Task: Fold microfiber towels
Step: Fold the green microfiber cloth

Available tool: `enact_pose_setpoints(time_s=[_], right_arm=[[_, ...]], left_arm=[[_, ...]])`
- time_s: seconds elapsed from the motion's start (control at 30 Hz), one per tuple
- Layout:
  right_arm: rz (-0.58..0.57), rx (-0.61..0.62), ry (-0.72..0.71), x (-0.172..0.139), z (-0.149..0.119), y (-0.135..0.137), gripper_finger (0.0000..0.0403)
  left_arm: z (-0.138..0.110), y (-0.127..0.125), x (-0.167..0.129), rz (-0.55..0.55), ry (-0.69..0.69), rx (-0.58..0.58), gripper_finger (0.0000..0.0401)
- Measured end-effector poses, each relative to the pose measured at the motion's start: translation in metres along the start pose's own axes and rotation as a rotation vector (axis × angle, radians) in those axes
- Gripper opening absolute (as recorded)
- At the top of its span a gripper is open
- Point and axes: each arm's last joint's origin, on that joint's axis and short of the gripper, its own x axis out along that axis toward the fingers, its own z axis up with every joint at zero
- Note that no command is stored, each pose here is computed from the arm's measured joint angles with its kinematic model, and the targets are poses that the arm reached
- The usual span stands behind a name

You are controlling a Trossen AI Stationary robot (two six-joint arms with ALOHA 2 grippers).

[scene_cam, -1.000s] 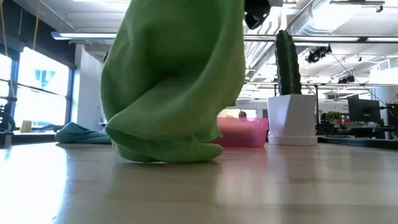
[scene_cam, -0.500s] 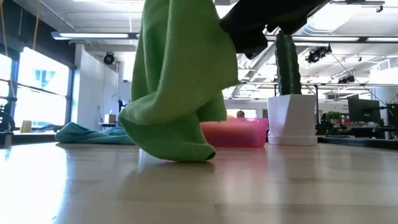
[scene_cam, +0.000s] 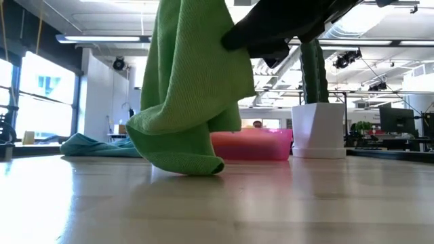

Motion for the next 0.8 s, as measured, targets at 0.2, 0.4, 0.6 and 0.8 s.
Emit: enact_pose_setpoints(time_s=[0.2,0.4,0.6,0.8], right_arm=[[-0.007,0.1,0.025,-0.001,-0.002,-0.001,0.0011],[-0.018,0.166,0.096,-0.016,-0.001,0.0,0.0003],[-0.054,0.226,0.121,-0.045,0.007,0.002,0.0001],[-0.126,0.283,0.146,-0.081,0.014,-0.003,0.0]], left_arm=[[-0.004,-0.001,0.0,-0.005,0.041,-0.016,0.0],[-0.017,-0.001,-0.001,0.012,0.177,-0.107,0.0],[-0.024,-0.005,-0.003,0.017,0.245,-0.174,0.0],[-0.026,-0.02,0.003,-0.064,0.301,-0.212,0.0]])
